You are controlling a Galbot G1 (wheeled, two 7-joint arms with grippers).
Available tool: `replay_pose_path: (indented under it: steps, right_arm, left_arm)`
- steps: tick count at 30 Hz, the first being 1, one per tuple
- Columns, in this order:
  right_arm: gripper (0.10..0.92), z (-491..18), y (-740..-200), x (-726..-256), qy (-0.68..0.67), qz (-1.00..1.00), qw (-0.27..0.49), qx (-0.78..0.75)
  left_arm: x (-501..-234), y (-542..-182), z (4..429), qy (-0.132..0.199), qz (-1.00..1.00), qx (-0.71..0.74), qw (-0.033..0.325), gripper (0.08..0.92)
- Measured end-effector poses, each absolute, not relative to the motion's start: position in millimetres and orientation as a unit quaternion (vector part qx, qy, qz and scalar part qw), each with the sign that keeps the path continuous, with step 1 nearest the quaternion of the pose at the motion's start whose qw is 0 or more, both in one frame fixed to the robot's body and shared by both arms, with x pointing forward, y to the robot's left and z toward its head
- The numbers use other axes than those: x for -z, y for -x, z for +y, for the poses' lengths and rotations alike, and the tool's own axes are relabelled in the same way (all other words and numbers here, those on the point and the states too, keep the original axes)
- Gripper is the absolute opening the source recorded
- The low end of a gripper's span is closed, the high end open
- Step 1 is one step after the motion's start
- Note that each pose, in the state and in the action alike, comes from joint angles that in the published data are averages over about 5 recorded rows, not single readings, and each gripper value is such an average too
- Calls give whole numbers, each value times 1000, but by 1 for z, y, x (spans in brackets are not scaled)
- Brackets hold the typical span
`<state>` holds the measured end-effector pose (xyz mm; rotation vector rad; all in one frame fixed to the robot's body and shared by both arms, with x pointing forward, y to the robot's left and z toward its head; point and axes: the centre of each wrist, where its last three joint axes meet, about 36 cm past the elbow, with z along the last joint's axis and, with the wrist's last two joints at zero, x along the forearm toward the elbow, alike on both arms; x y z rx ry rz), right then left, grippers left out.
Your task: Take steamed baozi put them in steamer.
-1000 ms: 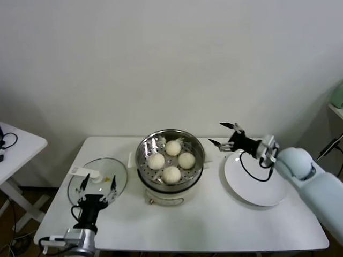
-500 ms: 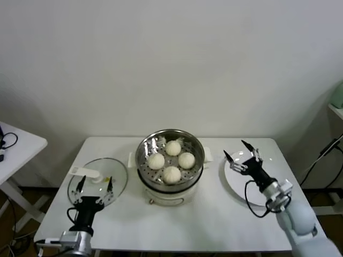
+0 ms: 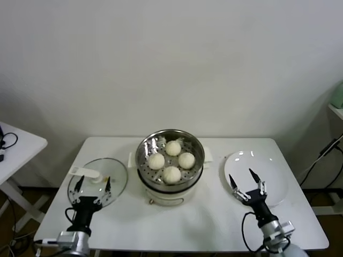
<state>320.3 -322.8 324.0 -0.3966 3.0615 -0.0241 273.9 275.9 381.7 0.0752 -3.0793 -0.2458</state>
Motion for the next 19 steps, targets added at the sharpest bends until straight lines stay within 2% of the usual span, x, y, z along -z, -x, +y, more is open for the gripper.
replay_pose_path:
  steps: [19]
  right_arm:
    - [823, -315, -288, -307, 91, 996, 19, -7]
  left_arm:
    - [-377, -269, 286, -23, -997, 62, 32, 823]
